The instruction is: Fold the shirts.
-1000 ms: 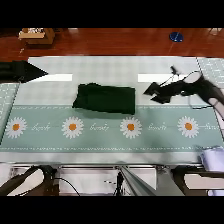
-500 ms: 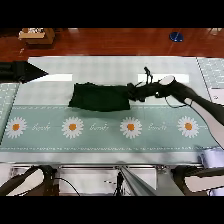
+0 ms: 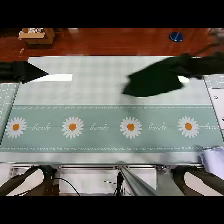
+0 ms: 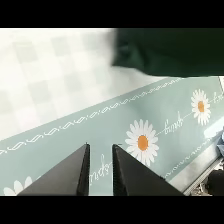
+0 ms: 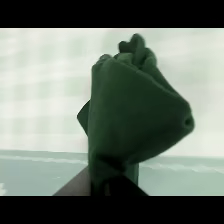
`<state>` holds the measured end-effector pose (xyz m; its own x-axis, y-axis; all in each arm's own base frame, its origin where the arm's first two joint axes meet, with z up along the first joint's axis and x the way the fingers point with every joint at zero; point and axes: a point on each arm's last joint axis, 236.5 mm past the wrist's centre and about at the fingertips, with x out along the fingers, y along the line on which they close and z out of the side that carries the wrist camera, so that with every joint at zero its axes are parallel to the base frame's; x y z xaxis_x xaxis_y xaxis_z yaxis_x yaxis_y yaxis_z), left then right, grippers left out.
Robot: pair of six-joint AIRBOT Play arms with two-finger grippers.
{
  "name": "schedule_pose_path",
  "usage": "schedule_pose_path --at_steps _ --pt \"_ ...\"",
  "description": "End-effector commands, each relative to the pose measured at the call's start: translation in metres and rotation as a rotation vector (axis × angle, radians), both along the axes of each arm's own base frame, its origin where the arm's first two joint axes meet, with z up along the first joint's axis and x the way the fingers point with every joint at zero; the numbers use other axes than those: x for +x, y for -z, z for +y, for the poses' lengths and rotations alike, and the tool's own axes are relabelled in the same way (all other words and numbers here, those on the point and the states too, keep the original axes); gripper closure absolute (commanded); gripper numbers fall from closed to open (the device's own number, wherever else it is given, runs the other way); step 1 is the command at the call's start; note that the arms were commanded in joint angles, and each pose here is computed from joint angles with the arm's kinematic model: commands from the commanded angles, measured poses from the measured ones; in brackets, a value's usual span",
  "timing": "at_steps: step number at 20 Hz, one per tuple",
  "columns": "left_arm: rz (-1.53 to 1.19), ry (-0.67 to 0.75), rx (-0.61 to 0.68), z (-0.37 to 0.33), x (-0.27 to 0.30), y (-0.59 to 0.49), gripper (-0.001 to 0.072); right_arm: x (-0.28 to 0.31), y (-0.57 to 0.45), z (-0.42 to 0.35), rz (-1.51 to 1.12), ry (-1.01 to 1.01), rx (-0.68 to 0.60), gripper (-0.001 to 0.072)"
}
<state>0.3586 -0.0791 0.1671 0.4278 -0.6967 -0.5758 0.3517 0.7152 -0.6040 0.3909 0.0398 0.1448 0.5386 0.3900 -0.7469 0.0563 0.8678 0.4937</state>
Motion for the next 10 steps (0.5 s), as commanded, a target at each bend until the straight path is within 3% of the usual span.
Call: schedule_pose_path --at_steps 1,5,10 --pt "0.005 0.0 -0.001 0.001 0.001 0.002 0.0496 -0.08 -0.008 -0.108 0.148 0.24 -0.227 0.0681" --pt "0.026 -0.003 -0.009 0.002 0.006 0.01 0.0496 -0.183 -0.002 -0.2 0.425 0.531 -0.414 0.0681" --pt "0.066 -0.004 -0.023 0.004 0.012 0.023 0.0498 -0.282 0.011 -0.232 0.77 0.664 -0.48 0.0682"
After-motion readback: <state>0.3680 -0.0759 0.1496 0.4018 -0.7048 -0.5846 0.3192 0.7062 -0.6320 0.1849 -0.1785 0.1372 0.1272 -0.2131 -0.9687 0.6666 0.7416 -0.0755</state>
